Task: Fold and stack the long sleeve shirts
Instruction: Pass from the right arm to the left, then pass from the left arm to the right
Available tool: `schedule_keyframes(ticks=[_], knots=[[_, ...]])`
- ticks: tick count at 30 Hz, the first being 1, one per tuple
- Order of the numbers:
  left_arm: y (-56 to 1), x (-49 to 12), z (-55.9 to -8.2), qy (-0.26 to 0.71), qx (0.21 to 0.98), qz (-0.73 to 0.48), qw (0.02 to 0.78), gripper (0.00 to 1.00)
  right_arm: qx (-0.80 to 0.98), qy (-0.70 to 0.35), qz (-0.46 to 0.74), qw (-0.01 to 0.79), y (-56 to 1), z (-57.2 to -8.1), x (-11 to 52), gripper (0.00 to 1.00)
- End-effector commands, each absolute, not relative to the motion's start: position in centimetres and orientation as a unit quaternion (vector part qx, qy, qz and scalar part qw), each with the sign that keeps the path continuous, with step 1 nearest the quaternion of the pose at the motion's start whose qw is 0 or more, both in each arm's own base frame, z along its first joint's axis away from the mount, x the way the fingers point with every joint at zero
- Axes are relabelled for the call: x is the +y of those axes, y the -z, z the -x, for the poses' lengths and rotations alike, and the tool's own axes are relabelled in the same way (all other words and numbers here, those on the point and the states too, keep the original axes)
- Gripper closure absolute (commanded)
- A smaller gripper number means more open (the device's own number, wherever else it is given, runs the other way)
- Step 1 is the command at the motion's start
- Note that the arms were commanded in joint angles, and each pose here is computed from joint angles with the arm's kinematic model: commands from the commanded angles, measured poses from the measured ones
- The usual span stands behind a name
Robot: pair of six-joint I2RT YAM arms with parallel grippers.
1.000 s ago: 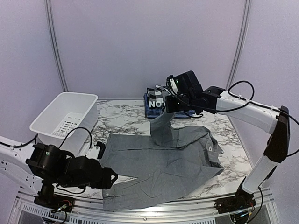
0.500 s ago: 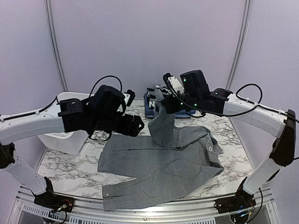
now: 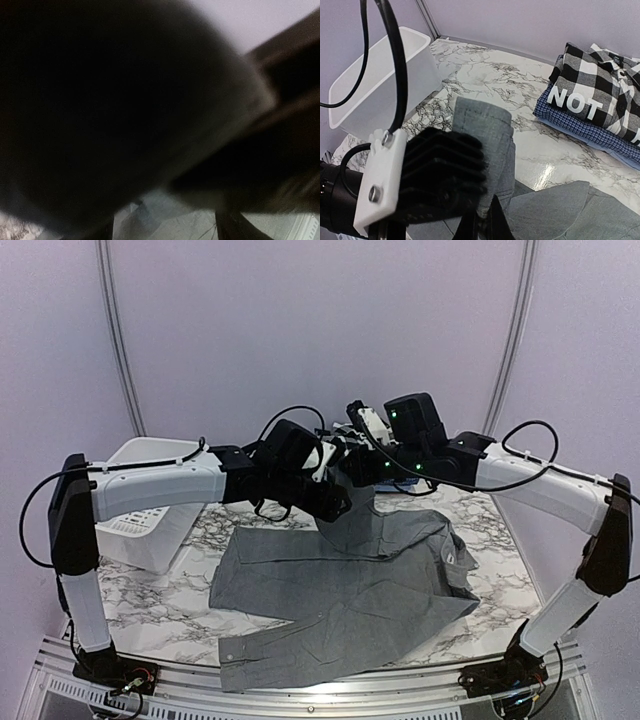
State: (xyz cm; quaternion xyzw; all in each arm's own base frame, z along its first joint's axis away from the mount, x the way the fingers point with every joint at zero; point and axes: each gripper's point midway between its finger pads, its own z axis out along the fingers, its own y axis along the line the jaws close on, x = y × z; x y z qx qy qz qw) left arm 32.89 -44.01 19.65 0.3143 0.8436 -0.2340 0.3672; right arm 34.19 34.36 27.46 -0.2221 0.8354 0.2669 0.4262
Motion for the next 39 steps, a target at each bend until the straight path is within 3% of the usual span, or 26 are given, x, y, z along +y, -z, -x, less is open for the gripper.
schedule_keyframes(ticks=[1,5,7,10,14,19,26,31,39], knots=[[-21.3,-46.5,-34.1,0.277,0.817,-0.318,0.393,0.40,0.831,-0.270,0.202,0.442,-29.0,-35.2,34.0,0.98],[-21.0,-46.0,-35.5,0.285,0.820,-0.285,0.407,0.87,0.835,-0.264,0.189,0.445,-29.0,-35.8,32.9,0.89],[-21.5,-45.5,-36.0,0.284,0.818,-0.269,0.421,1.00,0.838,-0.252,0.174,0.451,-28.9,-36.3,31.9,0.78],[-22.2,-44.0,-37.3,0.269,0.820,-0.241,0.443,1.00,0.847,-0.228,0.132,0.462,-28.7,-37.2,29.4,0.56],[-23.7,-41.6,-39.5,0.259,0.823,-0.195,0.466,1.00,0.860,-0.186,0.049,0.473,-27.2,-38.1,23.3,0.38],[-26.4,-40.2,-40.8,0.264,0.811,-0.181,0.489,1.00,0.881,-0.113,-0.052,0.457,-22.2,-36.6,14.6,0.38],[-30.4,-39.3,-42.5,0.266,0.791,-0.173,0.523,1.00,0.888,-0.078,-0.157,0.424,-15.3,-33.1,7.1,0.38],[-33.4,-39.0,-43.7,0.267,0.774,-0.165,0.550,1.00,0.895,-0.055,-0.203,0.394,-10.9,-32.1,3.6,0.38],[-35.9,-39.4,-44.8,0.275,0.760,-0.167,0.565,1.00,0.901,-0.064,-0.226,0.364,-6.7,-32.5,2.8,0.51]])
